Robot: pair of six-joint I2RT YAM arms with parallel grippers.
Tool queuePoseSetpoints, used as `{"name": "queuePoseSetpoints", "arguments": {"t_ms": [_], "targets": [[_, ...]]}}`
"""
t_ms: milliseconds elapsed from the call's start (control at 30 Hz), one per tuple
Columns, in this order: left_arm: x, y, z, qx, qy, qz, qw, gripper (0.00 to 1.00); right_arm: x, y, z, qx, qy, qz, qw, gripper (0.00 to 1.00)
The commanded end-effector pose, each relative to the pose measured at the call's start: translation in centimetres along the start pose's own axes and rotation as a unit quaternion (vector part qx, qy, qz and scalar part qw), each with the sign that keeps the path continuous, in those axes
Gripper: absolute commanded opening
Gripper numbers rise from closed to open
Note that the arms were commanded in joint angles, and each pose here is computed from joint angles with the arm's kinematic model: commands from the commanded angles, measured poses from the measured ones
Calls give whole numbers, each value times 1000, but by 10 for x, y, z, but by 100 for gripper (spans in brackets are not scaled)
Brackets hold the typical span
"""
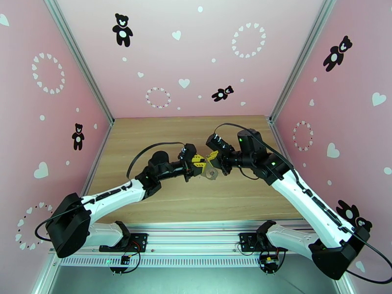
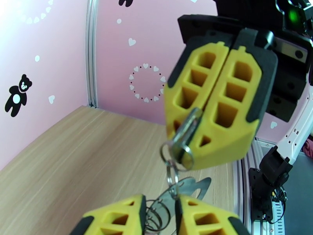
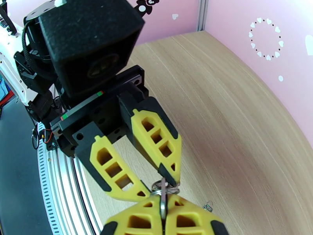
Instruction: Remove the keys from the keyring
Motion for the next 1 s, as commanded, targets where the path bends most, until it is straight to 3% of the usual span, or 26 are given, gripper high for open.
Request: {"name": "queuePoseSetpoints", "arguments": {"t_ms": [0,333,600,733,967], "targets": [[3,3,12,14,-25,-3,1000,25,-8,5,8,-19,-25,12,999,1],[3,9,17,28,-49,21,998,25,-5,0,7,-17,-21,11,1000,1],[5,7,11,33,-41,11,999,16,-9,0,10,-21,-24,8,999,1],[5,6,6,33,-28,7,999,22,-11,1,10,-26,-25,11,999,1],[10,5,14,32,-47,-14,998,19,-12,1,10,-28,-24,12,999,1]]}}
Point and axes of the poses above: each hand's point on the last joint's axis, 136 mm out from that joint toward the fingers, its own x axis out along the fingers, its own y axis along the line the jaws close on, z = x × y, the point moved 6 cm from there along -x, back along the fingers, and after that the axes turned 14 degrees about x, right-handed, at the moved point
